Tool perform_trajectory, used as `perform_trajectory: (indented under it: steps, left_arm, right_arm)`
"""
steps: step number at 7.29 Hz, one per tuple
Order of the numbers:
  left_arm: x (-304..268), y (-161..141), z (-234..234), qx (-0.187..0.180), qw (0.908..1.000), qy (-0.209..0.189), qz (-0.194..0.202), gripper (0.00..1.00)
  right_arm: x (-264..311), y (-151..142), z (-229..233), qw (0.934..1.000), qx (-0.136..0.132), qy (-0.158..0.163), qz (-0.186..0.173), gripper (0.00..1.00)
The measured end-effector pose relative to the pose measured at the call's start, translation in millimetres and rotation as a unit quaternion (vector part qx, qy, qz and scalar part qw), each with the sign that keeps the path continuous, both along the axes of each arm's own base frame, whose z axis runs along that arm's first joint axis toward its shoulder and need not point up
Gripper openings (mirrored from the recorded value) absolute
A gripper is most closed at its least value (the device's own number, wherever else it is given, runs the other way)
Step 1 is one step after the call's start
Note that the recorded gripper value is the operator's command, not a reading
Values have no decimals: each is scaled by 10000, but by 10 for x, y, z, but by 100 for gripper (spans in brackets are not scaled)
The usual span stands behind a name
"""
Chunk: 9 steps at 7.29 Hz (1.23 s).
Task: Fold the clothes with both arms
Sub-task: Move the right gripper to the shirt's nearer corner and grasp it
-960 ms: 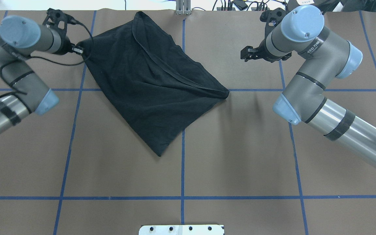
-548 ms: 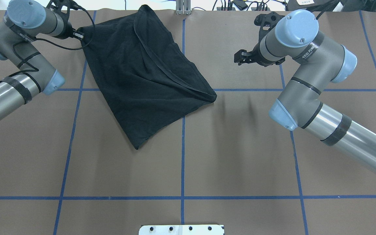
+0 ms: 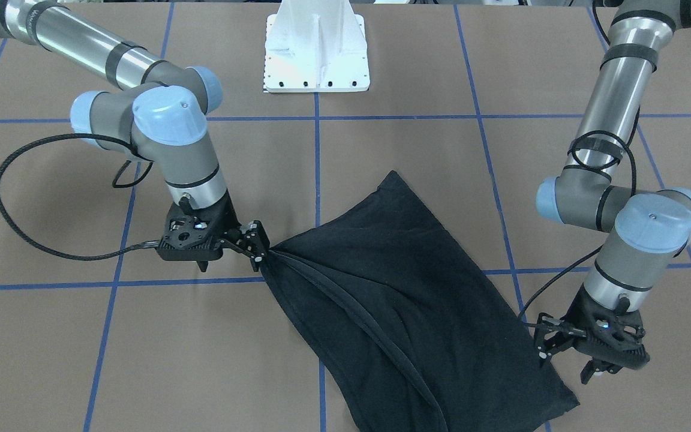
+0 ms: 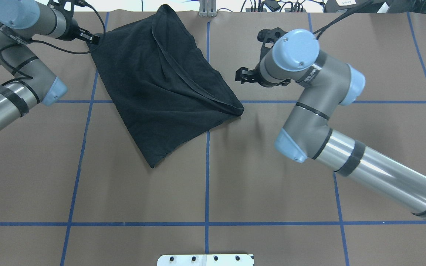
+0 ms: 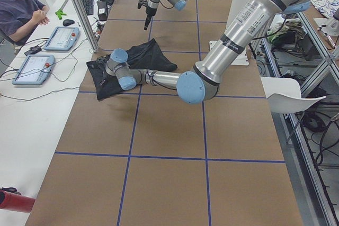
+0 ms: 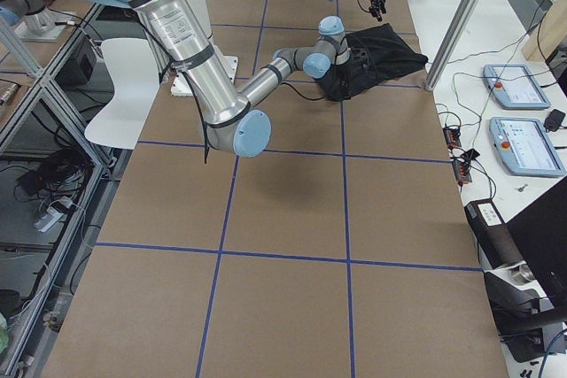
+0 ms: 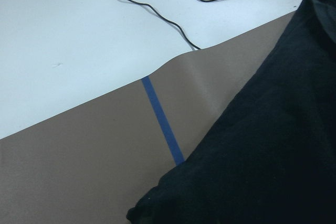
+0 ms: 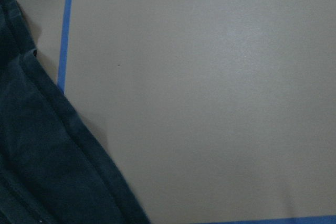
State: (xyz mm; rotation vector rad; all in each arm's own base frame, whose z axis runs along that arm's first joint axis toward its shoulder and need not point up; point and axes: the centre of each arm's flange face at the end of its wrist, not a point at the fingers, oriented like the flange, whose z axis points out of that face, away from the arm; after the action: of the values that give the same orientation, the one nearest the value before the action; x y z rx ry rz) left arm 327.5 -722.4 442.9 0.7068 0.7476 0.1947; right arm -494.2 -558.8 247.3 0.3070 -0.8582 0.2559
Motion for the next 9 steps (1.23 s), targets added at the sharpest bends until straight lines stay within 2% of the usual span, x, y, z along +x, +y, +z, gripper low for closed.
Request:
perform_trajectory:
  steps: [2,3,4,5,6,7,8,9]
  left_arm:
    - [-41,103,-2,5,9999,110,59,100]
    - [-38,121,-6,-25,9999,153,42,100]
    - [-35,128,-11,-74,9998,206,2,100]
    - [-35,134,-7,-106,9997,236,-24,100]
    - [-40,148,10,-125,9996,249,-35,100]
    - [-54,170,41,-139,9996,249,-40,100]
    - [-64,187,64,-148,9996,247,-42,100]
    - [-68,194,73,-155,9996,249,-45,100]
  right_arm:
    - [-550,37,-439,9996,-89,-99,249,100]
    - [-740,91,-553,9998,70,10,176,100]
    - [-862,157,-593,9984,478,271,-103,100]
    - [-925,197,-586,9922,979,594,-496,98]
    - [-942,210,-526,9806,1456,925,-926,88]
    - [-935,206,-439,9648,1887,1244,-1344,85]
    - [-923,198,-355,9471,2247,1522,-1711,80]
    - [-918,209,-266,9340,2459,1704,-1954,77]
